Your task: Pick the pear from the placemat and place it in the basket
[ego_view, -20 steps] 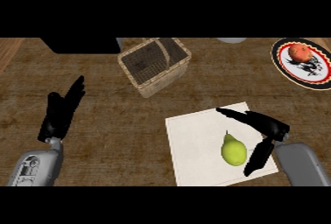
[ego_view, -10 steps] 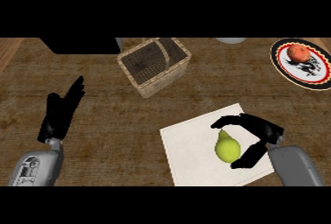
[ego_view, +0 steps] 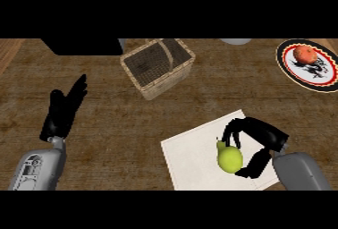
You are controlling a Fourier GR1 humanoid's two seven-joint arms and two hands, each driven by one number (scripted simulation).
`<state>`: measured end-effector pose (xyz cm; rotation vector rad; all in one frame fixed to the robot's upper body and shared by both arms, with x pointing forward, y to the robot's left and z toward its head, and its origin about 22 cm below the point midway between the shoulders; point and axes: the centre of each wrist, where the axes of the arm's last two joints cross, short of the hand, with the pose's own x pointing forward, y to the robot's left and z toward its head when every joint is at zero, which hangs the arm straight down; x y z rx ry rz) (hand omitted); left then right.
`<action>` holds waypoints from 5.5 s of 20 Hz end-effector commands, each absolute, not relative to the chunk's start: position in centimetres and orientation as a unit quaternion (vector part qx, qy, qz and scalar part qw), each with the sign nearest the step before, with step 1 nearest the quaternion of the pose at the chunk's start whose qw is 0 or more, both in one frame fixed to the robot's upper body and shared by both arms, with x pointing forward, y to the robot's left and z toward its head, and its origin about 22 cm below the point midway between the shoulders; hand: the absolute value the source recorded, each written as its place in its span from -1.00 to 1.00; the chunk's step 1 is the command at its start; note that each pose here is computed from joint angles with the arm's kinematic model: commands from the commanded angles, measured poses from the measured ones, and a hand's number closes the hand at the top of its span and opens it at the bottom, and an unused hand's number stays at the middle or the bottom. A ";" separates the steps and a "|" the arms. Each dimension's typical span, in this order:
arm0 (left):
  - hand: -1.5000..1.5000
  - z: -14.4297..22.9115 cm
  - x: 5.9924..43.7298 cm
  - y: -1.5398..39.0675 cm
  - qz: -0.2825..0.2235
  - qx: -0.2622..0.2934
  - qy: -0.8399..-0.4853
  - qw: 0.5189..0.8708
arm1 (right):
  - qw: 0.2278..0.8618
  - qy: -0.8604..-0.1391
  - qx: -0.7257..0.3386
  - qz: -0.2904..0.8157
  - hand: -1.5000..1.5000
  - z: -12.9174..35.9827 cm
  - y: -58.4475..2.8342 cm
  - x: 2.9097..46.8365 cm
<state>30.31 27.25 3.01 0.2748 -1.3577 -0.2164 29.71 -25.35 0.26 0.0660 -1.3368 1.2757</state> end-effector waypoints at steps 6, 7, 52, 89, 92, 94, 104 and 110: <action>0.00 2.3 30.5 25.7 -0.130 0.101 -0.624 0.764 | 0.411 -0.589 -0.196 0.668 1.00 9.9 -6.4 30.6; 0.00 2.4 30.6 25.0 -0.140 0.093 -0.626 0.761 | 0.401 -0.582 -0.223 0.671 1.00 10.4 -5.0 30.5; 0.00 2.7 31.7 26.0 -0.115 0.119 -0.636 0.753 | 0.510 -0.645 -0.413 0.392 1.00 45.8 9.4 31.1; 0.00 3.5 31.1 27.9 -0.106 0.113 -0.628 0.762 | 0.582 -0.684 -0.289 0.331 -1.00 31.6 0.9 43.7; 0.00 4.2 30.1 27.2 -0.107 0.114 -0.628 0.762 | 0.584 -0.710 -0.290 0.264 -1.00 30.5 -0.6 44.5; 0.00 3.2 29.7 26.5 -0.102 0.108 -0.634 0.759 | 0.574 -0.728 -0.304 0.218 -1.00 32.4 -1.9 44.7; 0.00 3.1 29.3 27.9 -0.089 0.133 -0.620 0.768 | 0.620 -0.708 -0.325 0.095 -1.00 33.9 -12.7 46.8; 0.00 2.0 28.7 28.2 -0.090 0.127 -0.623 0.767 | 0.639 -0.700 -0.307 0.080 -1.00 32.3 -20.4 46.8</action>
